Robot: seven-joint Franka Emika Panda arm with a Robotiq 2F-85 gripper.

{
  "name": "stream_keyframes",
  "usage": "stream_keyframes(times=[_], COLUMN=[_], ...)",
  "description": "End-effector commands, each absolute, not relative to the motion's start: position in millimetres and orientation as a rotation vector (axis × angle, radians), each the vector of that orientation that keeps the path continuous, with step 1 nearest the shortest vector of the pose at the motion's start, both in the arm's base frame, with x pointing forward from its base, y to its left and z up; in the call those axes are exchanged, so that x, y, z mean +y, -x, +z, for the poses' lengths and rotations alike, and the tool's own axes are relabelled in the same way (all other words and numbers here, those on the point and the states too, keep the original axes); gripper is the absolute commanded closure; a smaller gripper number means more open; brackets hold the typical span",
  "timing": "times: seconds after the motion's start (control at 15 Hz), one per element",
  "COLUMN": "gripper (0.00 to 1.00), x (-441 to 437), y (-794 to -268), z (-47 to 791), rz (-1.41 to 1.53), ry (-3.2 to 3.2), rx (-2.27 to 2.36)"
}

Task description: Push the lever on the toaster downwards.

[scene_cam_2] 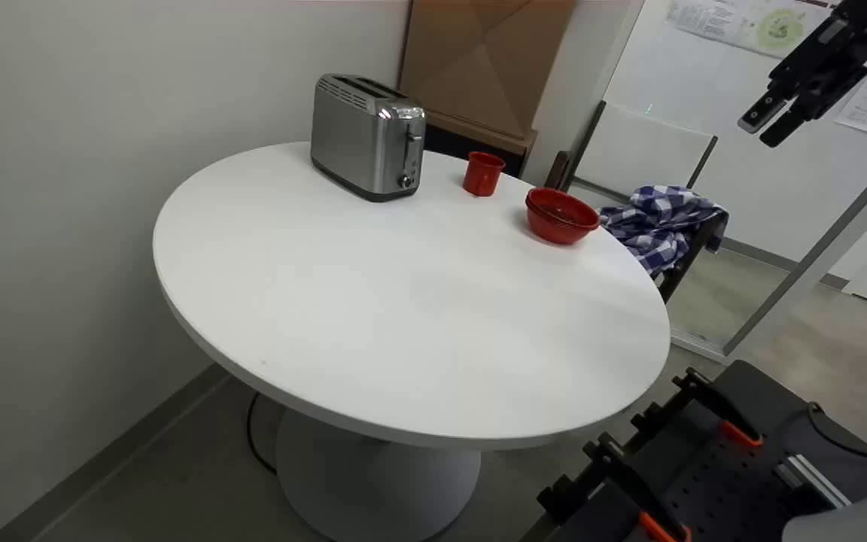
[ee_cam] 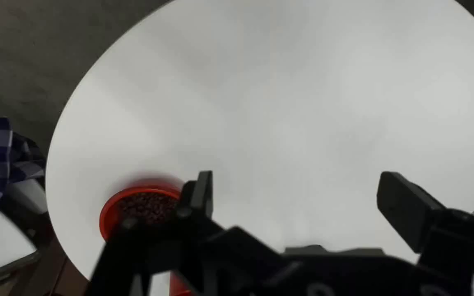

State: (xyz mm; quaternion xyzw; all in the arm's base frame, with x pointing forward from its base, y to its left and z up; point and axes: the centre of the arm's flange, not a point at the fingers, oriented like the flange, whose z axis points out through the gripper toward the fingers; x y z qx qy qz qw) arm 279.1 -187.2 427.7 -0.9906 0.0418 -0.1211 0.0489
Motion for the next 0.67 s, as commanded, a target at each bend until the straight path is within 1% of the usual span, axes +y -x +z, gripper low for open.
stream_keyframes(times=[0.0, 0.07, 0.2, 0.33, 0.6], gripper=[0.0, 0.0, 0.0, 0.0, 0.0], x=[-187.2, -186.2, -186.4, -189.1, -194.9], y=[-279.1, -282.3, -290.3, -304.2, -352.5], z=[427.6, 426.1, 423.7, 419.5, 416.1], rz=[-0.369, -0.293, -0.244, -0.148, -0.096], ry=[3.019, 3.054, 3.107, 3.146, 3.155], rx=[0.127, 0.115, 0.031, -0.132, -0.359])
